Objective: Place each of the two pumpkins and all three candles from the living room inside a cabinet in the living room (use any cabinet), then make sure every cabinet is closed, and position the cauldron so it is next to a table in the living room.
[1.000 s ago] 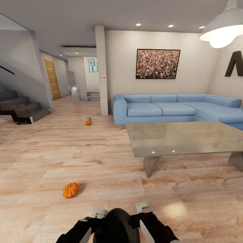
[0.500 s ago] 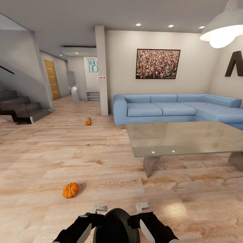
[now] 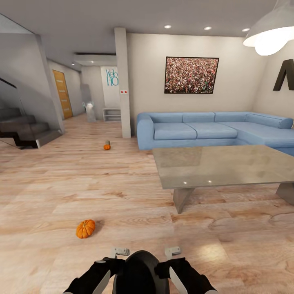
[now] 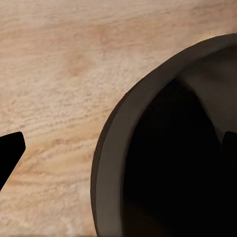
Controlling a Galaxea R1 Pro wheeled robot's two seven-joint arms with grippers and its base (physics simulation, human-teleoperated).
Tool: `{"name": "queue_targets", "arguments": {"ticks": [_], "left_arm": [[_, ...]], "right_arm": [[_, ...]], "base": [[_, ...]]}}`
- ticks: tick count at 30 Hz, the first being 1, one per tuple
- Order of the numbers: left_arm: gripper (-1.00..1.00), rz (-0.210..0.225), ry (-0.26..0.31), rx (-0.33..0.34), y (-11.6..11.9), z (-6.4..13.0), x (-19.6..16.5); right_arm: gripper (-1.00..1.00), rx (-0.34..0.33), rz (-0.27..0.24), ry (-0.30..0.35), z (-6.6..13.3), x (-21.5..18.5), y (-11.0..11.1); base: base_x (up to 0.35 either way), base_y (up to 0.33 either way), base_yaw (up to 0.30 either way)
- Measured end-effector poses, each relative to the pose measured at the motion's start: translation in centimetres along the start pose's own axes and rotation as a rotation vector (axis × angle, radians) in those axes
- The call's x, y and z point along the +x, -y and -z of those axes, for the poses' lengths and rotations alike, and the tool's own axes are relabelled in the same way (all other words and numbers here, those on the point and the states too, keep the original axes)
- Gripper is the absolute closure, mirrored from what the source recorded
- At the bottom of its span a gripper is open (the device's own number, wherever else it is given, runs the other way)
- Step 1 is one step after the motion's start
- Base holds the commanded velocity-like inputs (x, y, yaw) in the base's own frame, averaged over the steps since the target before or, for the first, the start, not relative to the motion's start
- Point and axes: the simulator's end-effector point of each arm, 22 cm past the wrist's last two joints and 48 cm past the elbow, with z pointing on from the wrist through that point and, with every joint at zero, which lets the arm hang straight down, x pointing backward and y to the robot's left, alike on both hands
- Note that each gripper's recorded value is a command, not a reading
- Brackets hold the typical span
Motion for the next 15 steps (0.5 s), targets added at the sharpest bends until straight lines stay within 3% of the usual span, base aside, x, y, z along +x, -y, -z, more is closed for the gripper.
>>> {"name": "queue_targets", "arguments": {"ticks": [15], "left_arm": [[-1.00, -0.009, 0.000, -0.001, 0.10, 0.00, 0.00]], "right_arm": [[-1.00, 0.001, 0.001, -0.010, -0.12, 0.48, 0.06]], "base": [[0.000, 0.000, 0.000]]}}
